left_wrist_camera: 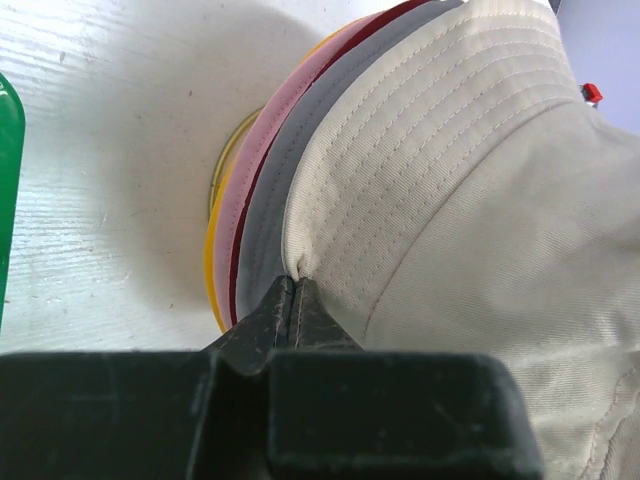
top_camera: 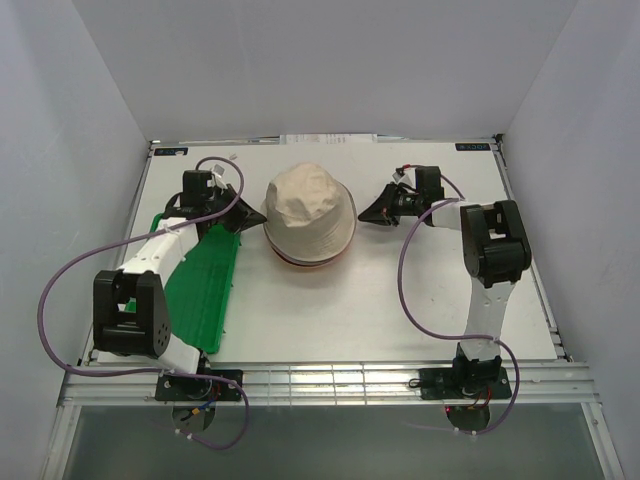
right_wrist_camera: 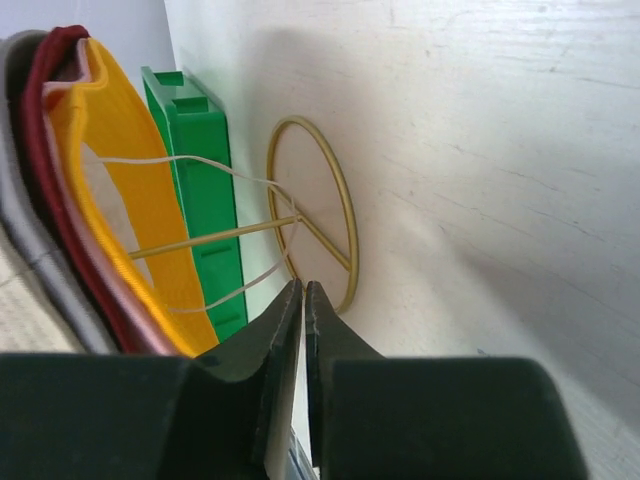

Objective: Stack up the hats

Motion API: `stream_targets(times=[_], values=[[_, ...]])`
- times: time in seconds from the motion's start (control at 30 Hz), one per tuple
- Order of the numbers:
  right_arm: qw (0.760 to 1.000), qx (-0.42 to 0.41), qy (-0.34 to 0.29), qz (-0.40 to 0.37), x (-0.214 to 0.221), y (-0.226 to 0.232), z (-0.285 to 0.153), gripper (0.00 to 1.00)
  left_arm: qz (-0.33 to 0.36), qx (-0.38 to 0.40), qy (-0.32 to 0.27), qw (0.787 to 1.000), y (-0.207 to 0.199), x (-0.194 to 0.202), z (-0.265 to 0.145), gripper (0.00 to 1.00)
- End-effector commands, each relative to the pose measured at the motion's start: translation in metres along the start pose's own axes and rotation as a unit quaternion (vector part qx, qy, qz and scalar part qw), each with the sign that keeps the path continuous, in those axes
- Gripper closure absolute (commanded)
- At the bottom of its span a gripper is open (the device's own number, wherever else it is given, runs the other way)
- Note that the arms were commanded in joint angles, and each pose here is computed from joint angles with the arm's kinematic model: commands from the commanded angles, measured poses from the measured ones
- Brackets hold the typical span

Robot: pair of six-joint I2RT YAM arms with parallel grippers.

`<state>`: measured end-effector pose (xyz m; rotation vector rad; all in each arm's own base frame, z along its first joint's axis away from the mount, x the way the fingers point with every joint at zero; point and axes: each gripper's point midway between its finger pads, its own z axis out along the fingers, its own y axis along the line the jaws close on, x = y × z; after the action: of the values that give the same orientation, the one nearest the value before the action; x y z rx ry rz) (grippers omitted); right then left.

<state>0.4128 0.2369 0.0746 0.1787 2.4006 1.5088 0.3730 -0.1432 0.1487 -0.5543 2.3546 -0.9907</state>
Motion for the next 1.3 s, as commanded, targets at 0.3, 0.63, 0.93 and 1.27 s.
stream_targets(times=[0.3,0.63,0.93,1.27], values=[[0.997,-0.01,-0.048,-0.054,-0.022,0.066,-0.032,0.62,0.046,0.047,-0.031,0.997,-0.048,-0.023,-0.035,0.91],[0.996,-0.002,-0.052,-0.078,-0.014,0.083,-0.049,0.56,0.05,0.034,-0.035,0.998,-0.044,-0.023,-0.037,0.74],[0.994,-0.001,-0.056,-0.09,-0.01,0.09,-0.057,0.54,0.089,-0.002,-0.064,0.994,-0.049,-0.039,-0.056,0.44],[0.989,0.016,-0.085,-0.12,-0.003,0.107,-0.087,0.5,0.146,-0.042,-0.105,0.983,-0.058,-0.047,-0.1,0.36]])
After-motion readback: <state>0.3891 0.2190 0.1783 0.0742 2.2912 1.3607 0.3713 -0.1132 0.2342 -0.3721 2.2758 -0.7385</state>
